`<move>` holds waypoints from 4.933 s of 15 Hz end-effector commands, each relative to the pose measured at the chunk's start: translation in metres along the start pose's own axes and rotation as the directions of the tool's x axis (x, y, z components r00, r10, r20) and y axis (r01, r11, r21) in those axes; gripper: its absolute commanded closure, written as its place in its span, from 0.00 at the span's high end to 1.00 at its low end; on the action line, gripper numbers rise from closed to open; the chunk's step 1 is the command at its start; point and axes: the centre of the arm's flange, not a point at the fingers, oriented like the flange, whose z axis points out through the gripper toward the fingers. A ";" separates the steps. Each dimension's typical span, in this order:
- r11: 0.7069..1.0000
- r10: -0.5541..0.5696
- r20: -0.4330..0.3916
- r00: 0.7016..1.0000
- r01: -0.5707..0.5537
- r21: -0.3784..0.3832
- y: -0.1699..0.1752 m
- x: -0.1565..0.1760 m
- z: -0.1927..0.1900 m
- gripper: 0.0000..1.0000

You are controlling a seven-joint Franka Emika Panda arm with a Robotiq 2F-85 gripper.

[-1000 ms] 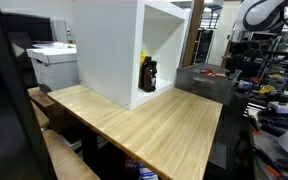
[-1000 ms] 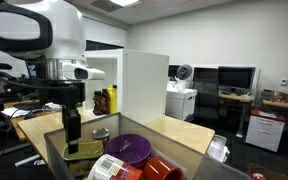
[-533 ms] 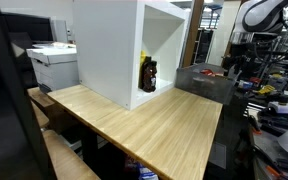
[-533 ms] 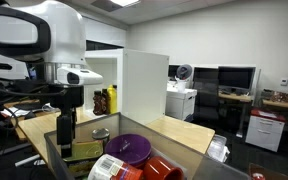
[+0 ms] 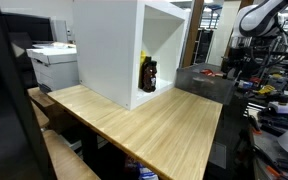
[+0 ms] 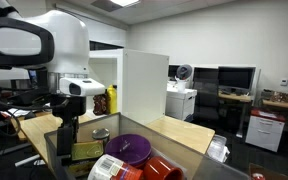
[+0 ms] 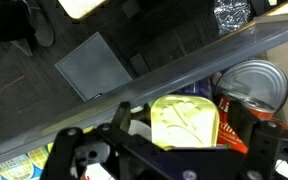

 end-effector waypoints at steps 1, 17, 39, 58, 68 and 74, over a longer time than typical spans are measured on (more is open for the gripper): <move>1.000 0.016 -0.012 1.000 -0.016 0.005 0.004 0.017 0.015 0.89; 1.000 -0.017 0.008 1.000 0.017 0.004 -0.012 0.010 -0.021 0.37; 0.999 -0.014 -0.050 0.999 0.016 0.045 -0.005 0.001 -0.067 1.00; 0.997 0.053 -0.076 0.996 -0.048 0.064 0.001 0.014 0.014 1.00; 0.992 0.094 -0.025 0.995 -0.091 0.087 0.008 0.018 0.029 0.57; 0.991 0.104 -0.029 0.994 -0.101 0.086 0.006 0.015 0.021 0.32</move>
